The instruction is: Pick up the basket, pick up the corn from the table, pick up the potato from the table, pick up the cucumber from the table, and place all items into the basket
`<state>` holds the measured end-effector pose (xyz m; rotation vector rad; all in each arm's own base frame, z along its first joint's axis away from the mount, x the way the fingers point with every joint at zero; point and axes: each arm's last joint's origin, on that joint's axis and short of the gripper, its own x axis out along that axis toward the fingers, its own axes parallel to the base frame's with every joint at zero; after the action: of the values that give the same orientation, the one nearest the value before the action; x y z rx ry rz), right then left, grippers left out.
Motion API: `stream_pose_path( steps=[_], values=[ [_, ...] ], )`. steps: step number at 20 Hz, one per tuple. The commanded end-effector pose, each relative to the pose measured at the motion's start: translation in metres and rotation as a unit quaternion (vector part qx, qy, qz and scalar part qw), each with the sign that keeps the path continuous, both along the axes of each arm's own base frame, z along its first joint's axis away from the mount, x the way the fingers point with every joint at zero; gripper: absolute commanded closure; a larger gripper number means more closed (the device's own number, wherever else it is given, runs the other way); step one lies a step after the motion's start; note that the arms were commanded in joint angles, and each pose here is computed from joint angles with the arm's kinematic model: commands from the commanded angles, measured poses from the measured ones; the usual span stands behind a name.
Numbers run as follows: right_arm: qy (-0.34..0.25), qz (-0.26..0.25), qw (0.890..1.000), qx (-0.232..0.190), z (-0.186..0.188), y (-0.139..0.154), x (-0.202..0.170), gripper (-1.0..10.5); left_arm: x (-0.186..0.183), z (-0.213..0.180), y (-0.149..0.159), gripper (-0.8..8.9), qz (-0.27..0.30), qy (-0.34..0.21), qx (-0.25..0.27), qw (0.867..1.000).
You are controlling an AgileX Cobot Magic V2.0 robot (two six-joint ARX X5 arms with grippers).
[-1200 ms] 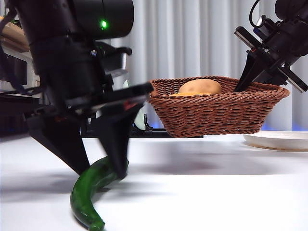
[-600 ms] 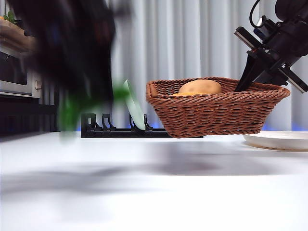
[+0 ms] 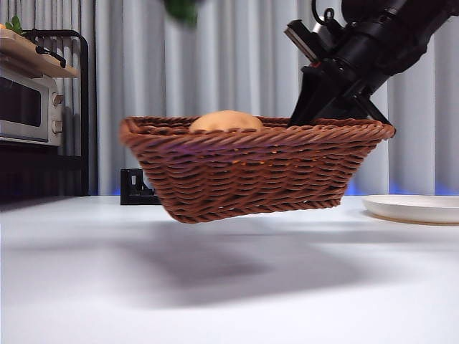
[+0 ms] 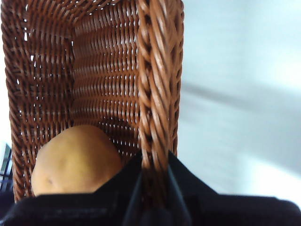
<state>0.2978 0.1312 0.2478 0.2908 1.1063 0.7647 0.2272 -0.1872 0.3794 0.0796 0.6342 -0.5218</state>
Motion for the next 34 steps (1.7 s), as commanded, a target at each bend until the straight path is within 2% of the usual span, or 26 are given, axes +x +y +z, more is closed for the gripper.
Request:
stream_pose_path(
  steps=[1, 6, 7, 9, 10, 16, 20, 24, 28, 32, 33, 34],
  values=[
    [-0.003, 0.011, 1.0, 0.01, 0.002, 0.007, -0.001, 9.6, 0.024, -0.034, -0.011, 8.22, -0.008, 0.043, 0.056, 0.997],
    [-0.003, 0.012, 1.0, 0.01, 0.002, 0.008, -0.002, 9.6, 0.046, -0.085, -0.028, 8.03, -0.042, 0.119, 0.128, 0.984],
    [-0.003, 0.012, 1.0, 0.01, 0.002, 0.008, -0.002, 9.6, 0.047, -0.088, -0.029, 7.08, -0.041, 0.124, 0.134, 0.982],
    [-0.003, 0.012, 1.0, 0.011, 0.002, 0.008, -0.002, 9.6, 0.048, -0.09, -0.029, 3.6, -0.032, 0.121, 0.142, 0.982],
    [-0.003, 0.012, 1.0, 0.011, 0.002, 0.008, -0.002, 9.6, 0.049, -0.09, -0.029, 2.97, -0.026, 0.118, 0.147, 0.982],
    [-0.004, -0.006, 1.0, 0.016, 0.004, 0.004, 0.002, 9.6, 0.043, -0.077, -0.024, 2.99, -0.019, 0.114, 0.135, 0.984],
    [-0.008, -0.052, 0.998, 0.038, 0.001, -0.005, 0.017, 9.6, 0.012, -0.024, -0.005, 3.01, -0.015, 0.054, 0.077, 0.995],
    [0.026, -0.1, 0.993, 0.049, -0.024, -0.01, 0.038, 9.6, -0.03, 0.025, 0.029, 3.01, -0.007, -0.012, 0.016, 1.0],
    [0.069, -0.109, 0.991, 0.033, -0.058, -0.006, 0.05, 9.6, -0.061, 0.052, 0.055, 3.02, -0.003, -0.062, -0.023, 0.998],
    [0.072, -0.132, 0.988, -0.019, -0.073, -0.008, 0.052, 9.3, -0.074, 0.061, 0.067, 3.02, 0.018, -0.085, -0.025, 0.996],
    [0.07, -0.129, 0.989, -0.02, -0.073, -0.008, 0.052, 8.9, -0.074, 0.06, 0.067, 3.02, 0.018, -0.085, -0.023, 0.996],
    [0.069, -0.128, 0.989, -0.019, -0.072, -0.008, 0.051, 7.8, -0.074, 0.06, 0.068, 3.02, 0.018, -0.083, -0.02, 0.996]
  ],
)
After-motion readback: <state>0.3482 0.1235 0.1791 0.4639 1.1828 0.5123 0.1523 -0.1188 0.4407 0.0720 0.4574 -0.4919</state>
